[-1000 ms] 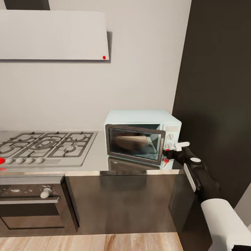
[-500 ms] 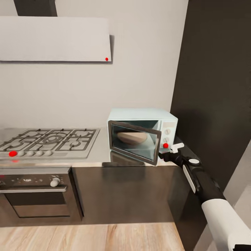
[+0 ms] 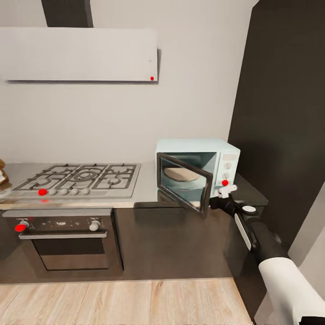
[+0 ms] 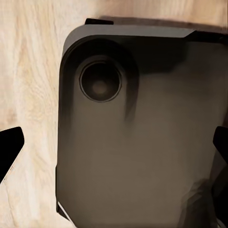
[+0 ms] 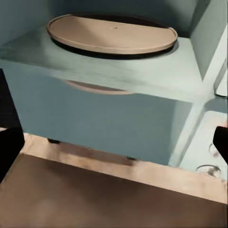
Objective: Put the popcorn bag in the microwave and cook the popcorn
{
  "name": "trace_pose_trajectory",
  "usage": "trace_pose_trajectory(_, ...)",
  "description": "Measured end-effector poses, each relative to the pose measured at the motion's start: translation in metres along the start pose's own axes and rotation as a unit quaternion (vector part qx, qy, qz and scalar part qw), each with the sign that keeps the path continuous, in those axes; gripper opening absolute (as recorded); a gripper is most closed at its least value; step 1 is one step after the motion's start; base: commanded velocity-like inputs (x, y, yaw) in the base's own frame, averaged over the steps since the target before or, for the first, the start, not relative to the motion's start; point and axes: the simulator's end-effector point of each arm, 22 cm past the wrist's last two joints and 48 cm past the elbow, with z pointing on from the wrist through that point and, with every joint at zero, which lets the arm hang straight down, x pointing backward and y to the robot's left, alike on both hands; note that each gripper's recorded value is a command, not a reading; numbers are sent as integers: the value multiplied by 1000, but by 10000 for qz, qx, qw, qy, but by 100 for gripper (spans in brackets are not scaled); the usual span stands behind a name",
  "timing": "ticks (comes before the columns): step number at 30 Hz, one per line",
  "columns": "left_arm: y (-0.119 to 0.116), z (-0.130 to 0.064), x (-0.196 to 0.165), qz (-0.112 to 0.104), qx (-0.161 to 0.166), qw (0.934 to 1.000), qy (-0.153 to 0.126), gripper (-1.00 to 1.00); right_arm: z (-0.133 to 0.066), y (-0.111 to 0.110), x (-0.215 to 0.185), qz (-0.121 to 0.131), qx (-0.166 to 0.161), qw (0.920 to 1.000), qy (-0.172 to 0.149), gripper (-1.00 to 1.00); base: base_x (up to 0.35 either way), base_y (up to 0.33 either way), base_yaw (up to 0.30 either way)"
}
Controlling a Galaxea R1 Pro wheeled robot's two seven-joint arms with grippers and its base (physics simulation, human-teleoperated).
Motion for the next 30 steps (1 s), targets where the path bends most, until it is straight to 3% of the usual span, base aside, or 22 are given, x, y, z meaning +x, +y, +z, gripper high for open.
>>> trace_pose_trajectory(14, 0, 0, 0, 0, 2, 10000, 0, 100, -2, -4, -2, -26, -27, 10000, -5, 100, -84, 315, 0)
trace_pose_trajectory(19, 0, 0, 0, 0, 2, 10000, -1, 100, -5, 23, 1, -29, -674, 9977, 49, 100, -84, 315, 0)
trace_pose_trajectory(22, 0, 0, 0, 0, 2, 10000, 2, 100, -5, 26, 1, -30, -735, 9973, 57, 100, -84, 315, 0)
trace_pose_trajectory(24, 0, 0, 1, 0, 2, 10000, 3, 100, -5, 24, 1, -45, -719, 9974, 56, 100, -84, 314, 0)
trace_pose_trajectory(30, 0, 0, 0, 0, 2, 10000, 1, 100, -11, -20, 4, -27, -163, 9999, 52, 100, -84, 286, 0)
